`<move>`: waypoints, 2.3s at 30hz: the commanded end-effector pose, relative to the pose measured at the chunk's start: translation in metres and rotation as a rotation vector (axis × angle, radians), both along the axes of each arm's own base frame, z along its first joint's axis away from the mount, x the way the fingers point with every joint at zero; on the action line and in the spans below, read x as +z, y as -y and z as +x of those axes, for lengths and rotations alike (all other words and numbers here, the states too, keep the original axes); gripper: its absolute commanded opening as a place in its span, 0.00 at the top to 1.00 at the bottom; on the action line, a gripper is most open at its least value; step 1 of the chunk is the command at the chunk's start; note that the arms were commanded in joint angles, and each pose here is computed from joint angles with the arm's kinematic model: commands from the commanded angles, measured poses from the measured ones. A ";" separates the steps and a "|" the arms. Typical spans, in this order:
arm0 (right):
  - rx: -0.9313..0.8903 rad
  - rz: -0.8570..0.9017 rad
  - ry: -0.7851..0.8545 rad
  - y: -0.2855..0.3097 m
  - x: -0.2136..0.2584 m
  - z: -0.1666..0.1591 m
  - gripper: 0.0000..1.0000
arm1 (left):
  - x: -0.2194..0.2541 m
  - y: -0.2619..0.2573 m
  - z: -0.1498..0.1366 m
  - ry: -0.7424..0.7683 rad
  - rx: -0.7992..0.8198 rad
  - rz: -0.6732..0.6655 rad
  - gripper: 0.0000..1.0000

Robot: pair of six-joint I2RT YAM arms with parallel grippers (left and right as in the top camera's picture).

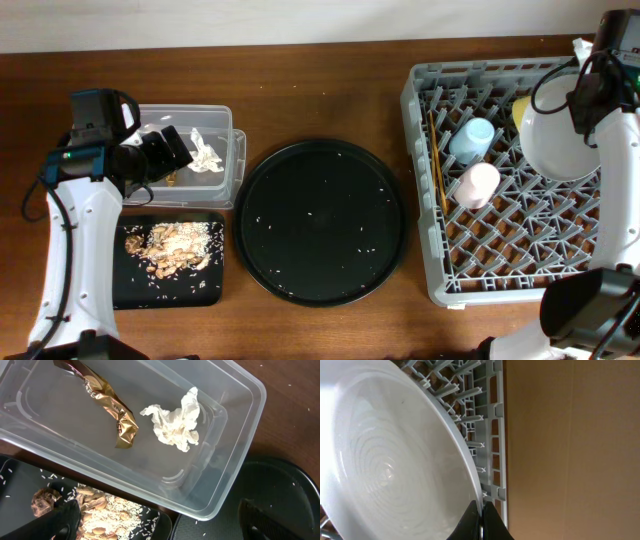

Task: Sort waste into correct bins and load items into the dishwasher rack
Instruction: 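Lift the white plate and carry it over the rack, then stand the white plate upright in the rack and release it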

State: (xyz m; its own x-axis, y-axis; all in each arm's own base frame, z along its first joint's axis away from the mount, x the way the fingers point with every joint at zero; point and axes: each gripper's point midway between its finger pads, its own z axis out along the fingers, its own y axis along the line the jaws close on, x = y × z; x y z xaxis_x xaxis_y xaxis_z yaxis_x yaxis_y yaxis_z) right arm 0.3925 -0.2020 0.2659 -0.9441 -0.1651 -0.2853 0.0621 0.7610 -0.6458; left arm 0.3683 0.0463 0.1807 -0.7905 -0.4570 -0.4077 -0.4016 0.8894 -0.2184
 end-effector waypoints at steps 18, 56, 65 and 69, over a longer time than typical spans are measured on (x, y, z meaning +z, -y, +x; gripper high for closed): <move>0.112 0.203 -0.037 -0.039 -0.058 0.028 0.50 | 0.004 -0.002 -0.001 0.010 -0.002 0.012 0.01; 0.413 1.029 0.423 -0.195 0.061 0.020 0.02 | 0.004 -0.002 -0.001 0.010 -0.002 0.012 0.01; 0.410 1.029 0.419 -0.195 0.058 0.022 0.02 | 0.004 -0.002 -0.001 0.010 -0.002 0.012 0.00; 0.469 0.995 0.487 -0.204 0.092 0.002 0.02 | 0.004 -0.002 -0.001 0.011 -0.002 0.012 0.01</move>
State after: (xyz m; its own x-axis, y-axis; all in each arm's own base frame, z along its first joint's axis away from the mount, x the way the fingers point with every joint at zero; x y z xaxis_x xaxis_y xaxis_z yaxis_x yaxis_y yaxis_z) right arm 0.4132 -0.0114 0.3282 -0.6657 0.0500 -0.7446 -0.2376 0.9316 0.2751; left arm 0.3683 0.0463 0.1807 -0.7905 -0.4570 -0.4077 -0.4016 0.8894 -0.2184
